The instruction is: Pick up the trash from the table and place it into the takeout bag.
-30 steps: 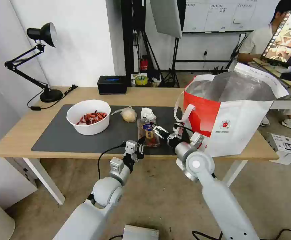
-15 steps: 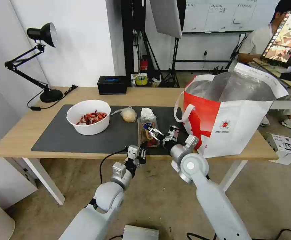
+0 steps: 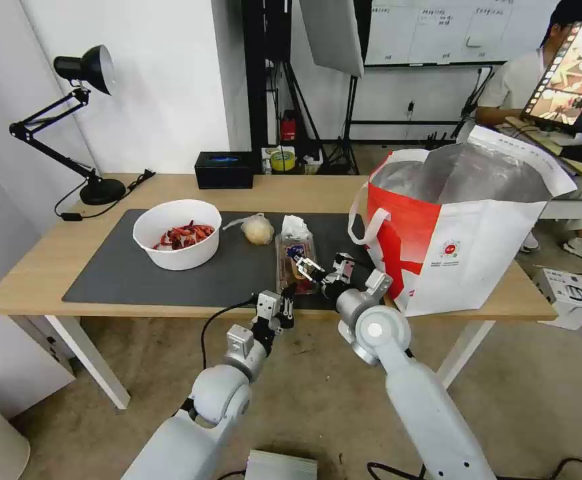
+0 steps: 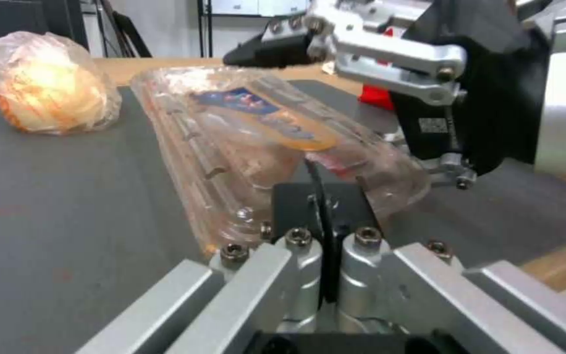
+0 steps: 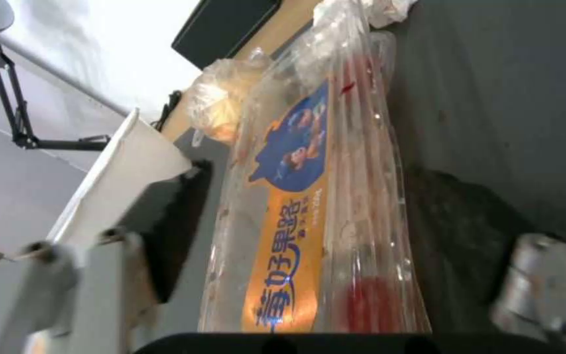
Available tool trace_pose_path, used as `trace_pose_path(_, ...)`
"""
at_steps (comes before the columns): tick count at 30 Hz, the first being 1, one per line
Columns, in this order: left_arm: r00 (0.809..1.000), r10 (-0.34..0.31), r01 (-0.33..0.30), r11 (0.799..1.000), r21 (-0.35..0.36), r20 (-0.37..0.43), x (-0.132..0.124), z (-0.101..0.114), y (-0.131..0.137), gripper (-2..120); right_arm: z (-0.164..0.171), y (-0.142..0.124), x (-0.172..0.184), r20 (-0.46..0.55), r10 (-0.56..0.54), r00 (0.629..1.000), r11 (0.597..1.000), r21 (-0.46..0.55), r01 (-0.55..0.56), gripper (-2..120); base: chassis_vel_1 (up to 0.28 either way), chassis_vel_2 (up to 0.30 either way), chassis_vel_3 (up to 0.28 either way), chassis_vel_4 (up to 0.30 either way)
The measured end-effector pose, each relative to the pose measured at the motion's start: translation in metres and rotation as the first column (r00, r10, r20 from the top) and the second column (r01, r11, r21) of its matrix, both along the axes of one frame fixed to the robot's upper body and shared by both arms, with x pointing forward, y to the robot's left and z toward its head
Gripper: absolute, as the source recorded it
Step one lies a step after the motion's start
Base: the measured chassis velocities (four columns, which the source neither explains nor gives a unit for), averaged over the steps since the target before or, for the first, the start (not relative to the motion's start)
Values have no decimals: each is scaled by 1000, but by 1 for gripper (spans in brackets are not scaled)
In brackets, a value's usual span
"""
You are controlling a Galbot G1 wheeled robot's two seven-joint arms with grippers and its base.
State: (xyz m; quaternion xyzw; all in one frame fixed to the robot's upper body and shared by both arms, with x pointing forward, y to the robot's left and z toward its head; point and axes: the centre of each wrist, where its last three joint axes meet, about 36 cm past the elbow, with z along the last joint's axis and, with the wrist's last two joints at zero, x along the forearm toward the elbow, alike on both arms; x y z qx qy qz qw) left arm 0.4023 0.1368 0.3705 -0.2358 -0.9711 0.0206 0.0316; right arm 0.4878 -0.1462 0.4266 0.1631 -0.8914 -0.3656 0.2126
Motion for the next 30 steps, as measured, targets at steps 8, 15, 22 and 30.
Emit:
trace_pose_path(8, 1000, 1, -1, 1000, -5, 0, 0, 1, -1, 0, -4, 0, 0, -8, -9, 1000, 1000, -9, 8, 41, 0, 0, 0, 0)
trace_pose_path(15, 1000, 1, -1, 1000, -11, 2, 0, 2, -3, 0, -6, 1, -2, -15, -16, 1000, 1000, -9, 16, 18, 0, 0, 0, 0)
trace_pose_path(22, 1000, 2, -2, 1000, -16, 2, -1, 3, -3, 0, -6, 2, -3, -14, -18, 1000, 1000, -11, 18, 0, 0, 0, 0, 0)
trace_pose_path(30, 1000, 10, -10, 999, -54, -1, -2, 9, -1, 4, -7, 1, -3, -15, -21, 1000, 1000, -12, 21, 0, 0, 0, 0, 0)
